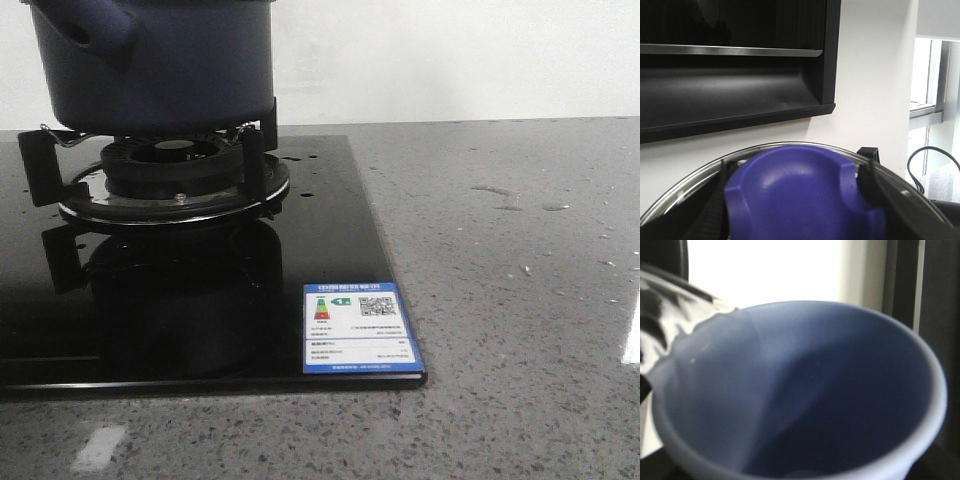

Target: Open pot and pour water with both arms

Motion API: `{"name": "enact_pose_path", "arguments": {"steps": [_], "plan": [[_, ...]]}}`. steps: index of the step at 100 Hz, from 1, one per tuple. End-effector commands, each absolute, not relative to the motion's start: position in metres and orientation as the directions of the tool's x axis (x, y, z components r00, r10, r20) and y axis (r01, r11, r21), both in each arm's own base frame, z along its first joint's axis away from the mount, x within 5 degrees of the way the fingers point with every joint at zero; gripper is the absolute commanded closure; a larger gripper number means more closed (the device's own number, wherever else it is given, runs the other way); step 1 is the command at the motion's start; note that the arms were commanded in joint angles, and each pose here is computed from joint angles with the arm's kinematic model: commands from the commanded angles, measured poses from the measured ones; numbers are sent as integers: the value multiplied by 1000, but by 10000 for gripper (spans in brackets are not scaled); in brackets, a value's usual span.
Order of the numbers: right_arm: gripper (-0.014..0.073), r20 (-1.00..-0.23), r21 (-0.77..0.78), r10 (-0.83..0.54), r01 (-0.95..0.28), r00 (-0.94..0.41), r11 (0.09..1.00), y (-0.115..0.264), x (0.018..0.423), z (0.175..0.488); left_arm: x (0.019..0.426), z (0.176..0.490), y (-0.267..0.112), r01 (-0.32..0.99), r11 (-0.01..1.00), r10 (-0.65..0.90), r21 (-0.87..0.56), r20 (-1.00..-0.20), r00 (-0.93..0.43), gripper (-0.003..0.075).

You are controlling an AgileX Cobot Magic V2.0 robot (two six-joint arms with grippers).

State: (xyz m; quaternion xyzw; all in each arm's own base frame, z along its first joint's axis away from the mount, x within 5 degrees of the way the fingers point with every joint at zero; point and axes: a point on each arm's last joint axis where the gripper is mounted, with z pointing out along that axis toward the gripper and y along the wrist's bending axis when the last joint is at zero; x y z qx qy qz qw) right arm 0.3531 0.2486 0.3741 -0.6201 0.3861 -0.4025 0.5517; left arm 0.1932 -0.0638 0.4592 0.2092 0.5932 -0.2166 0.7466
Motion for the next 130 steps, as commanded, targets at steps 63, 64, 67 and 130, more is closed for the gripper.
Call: {"name": "enact_pose_path", "arguments": {"steps": [63,64,67,130], "plan": [[340,201,-976,-914,154,353,-155,239,342,428,184,476,-62,587,809,-154,17,-959,240,438],[340,201,-976,-912,156,357,-154,239,342,428,184,476,-62,587,809,-154,17,-959,240,438],[340,199,-976,-911,162,361,-149,239,341,431,184,476,-62,587,809,-154,17,-959,240,438],[340,-581,-814,-760,-218,291,538,235,340,426,183,477,-63,590,807,-154,18,-958,240,438]]}}
